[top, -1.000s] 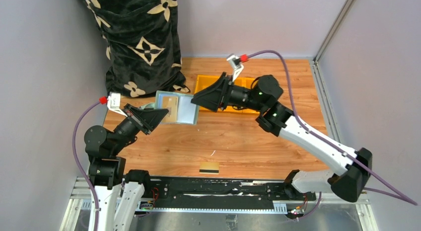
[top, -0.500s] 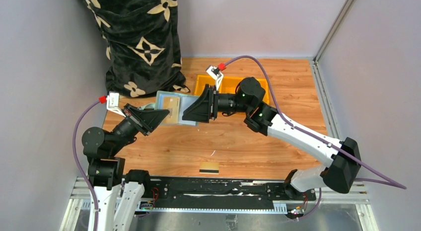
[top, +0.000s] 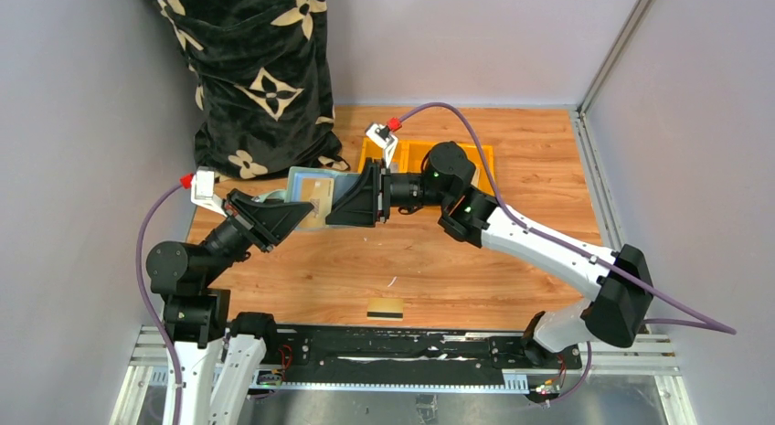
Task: Take the credit cards out of the card holder
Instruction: Remove the credit card from the card holder.
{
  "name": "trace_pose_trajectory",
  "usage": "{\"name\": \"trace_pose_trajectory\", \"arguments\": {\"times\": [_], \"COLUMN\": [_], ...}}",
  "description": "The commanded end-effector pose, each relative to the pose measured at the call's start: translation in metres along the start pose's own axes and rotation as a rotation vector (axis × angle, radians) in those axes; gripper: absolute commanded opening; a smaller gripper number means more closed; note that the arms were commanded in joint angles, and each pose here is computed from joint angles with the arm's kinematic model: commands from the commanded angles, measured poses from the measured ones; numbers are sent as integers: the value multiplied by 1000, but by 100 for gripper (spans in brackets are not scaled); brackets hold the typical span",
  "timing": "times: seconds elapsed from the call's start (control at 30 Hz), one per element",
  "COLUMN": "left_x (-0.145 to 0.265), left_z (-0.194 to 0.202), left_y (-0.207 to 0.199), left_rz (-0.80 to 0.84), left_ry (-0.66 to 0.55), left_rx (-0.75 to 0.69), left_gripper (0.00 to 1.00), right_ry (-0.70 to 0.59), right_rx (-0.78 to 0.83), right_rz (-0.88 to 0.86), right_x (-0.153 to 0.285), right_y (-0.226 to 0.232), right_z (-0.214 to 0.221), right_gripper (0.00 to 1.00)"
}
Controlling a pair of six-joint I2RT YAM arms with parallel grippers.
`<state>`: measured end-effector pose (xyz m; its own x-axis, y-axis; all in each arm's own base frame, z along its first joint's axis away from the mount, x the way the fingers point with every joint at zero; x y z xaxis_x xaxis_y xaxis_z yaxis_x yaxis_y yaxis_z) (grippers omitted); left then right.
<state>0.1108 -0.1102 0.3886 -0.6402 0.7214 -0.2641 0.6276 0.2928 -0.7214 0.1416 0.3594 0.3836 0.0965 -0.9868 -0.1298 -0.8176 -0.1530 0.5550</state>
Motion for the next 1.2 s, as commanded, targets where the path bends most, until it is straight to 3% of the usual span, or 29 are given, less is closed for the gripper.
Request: {"name": "trace_pose_trajectory", "arguments": {"times": [0.0,0.2,0.5,0.63,0.83,1.17], "left_x": [1,2,2,2,0,2], "left_z": [3,3,4,2,-1,-5], "left_y": [-6,-8,-12,-14,-21,-34], "left_rz": [48,53,75,88,118,137], "left_ry": [32,35,40,30,25,18], "left_rx": [-6,-8,13,52,88,86], "left_gripper": [3,9,23,27,24,8], "right_ry": [-37,-47,-69,-73,-71,-93], "right_rx": [33,20,31,29,16,36], "right_rz": [-96,-114,-138,-153,-141,-182], "right_x": [-7,-7,-3,-1,4,14], "right_y": [18,20,25,26,23,30], "right_z": [-14,-14,-16,-12,-3,3], "right_gripper": [42,19,0,0,0,0]}}
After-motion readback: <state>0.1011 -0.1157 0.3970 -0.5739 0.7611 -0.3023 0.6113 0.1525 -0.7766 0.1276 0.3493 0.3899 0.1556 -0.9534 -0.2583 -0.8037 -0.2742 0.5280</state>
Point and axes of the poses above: each gripper's point midway between its finger pads, its own x axis back along the fingers, its own y axis along the line the jaws close on, z = x × y, the point moved 6 cm from there along x, back along the fingers, and after that the axes turned 7 degrees about x, right-handed, at the moved point
